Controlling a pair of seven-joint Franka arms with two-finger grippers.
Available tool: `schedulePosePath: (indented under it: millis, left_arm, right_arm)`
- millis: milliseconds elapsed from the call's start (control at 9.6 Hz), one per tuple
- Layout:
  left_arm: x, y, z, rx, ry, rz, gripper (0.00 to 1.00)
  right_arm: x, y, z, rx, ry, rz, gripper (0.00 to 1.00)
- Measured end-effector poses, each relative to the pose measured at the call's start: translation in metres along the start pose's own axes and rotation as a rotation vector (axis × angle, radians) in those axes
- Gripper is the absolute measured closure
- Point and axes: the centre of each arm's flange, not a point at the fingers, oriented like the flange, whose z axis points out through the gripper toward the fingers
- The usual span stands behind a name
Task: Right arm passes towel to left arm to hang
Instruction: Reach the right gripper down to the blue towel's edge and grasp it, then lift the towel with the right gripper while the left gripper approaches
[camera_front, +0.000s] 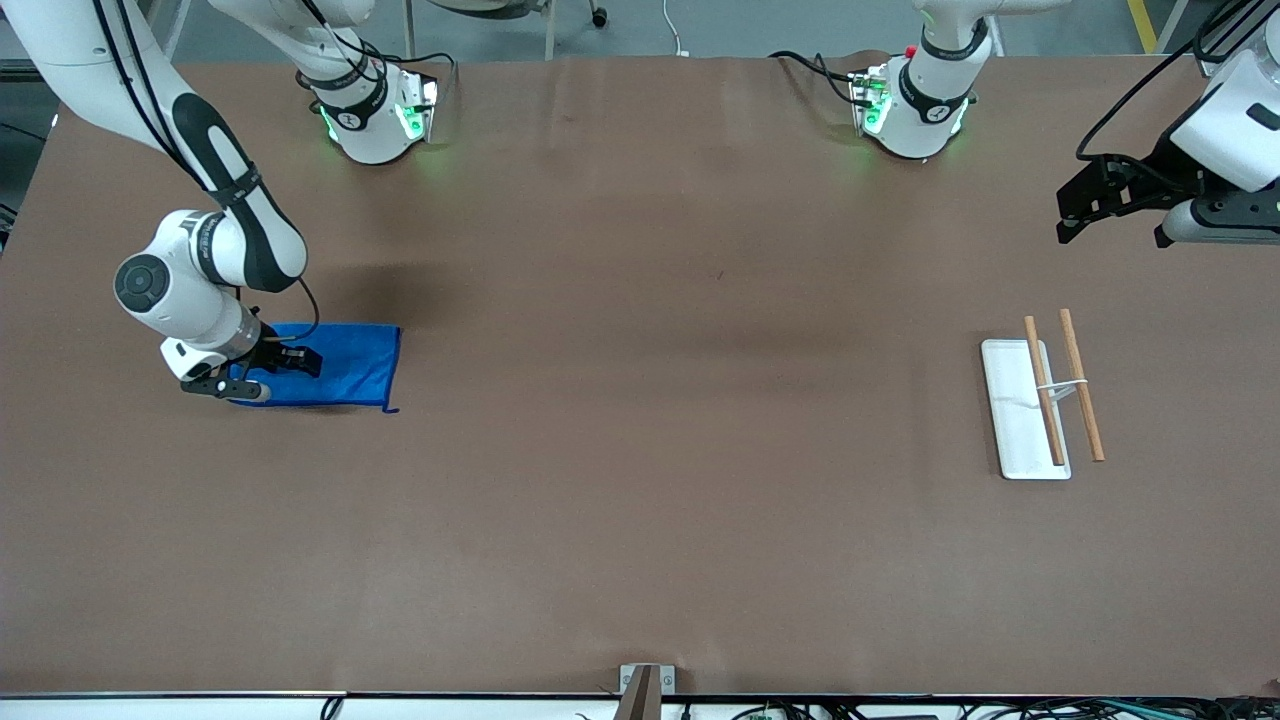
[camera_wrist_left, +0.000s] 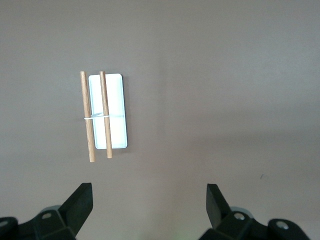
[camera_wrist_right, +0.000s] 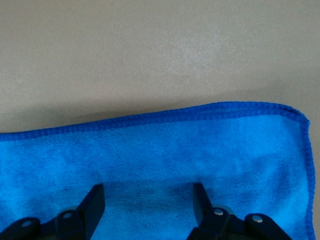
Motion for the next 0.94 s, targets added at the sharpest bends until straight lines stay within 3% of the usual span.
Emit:
schedulePosePath:
  millis: [104, 208, 521, 729, 938]
  left_arm:
    - [0.001, 0.001, 0.002, -0.004, -0.005, 0.002, 0.00]
    - [0.002, 0.003, 0.004, -0.021, -0.008, 0.003, 0.00]
    - [0.005, 0.023, 0.008, -0.209, -0.032, 0.009, 0.00]
    - [0.011, 0.030, 0.018, -0.277, -0.058, 0.010, 0.00]
    - [0.011, 0.043, 0.023, -0.341, -0.089, 0.023, 0.00]
  right_arm:
    - [-0.002, 0.000, 0.002, 0.000, -0.005, 0.000, 0.30]
    - [-0.001, 0.000, 0.000, 0.000, 0.000, 0.000, 0.48]
    - [-0.001, 0.000, -0.003, 0.000, 0.001, 0.000, 0.93]
    - [0.002, -0.004, -0.010, 0.002, -0.053, -0.007, 0.94]
    - [0.022, -0.009, -0.055, 0.003, -0.133, -0.019, 0.94]
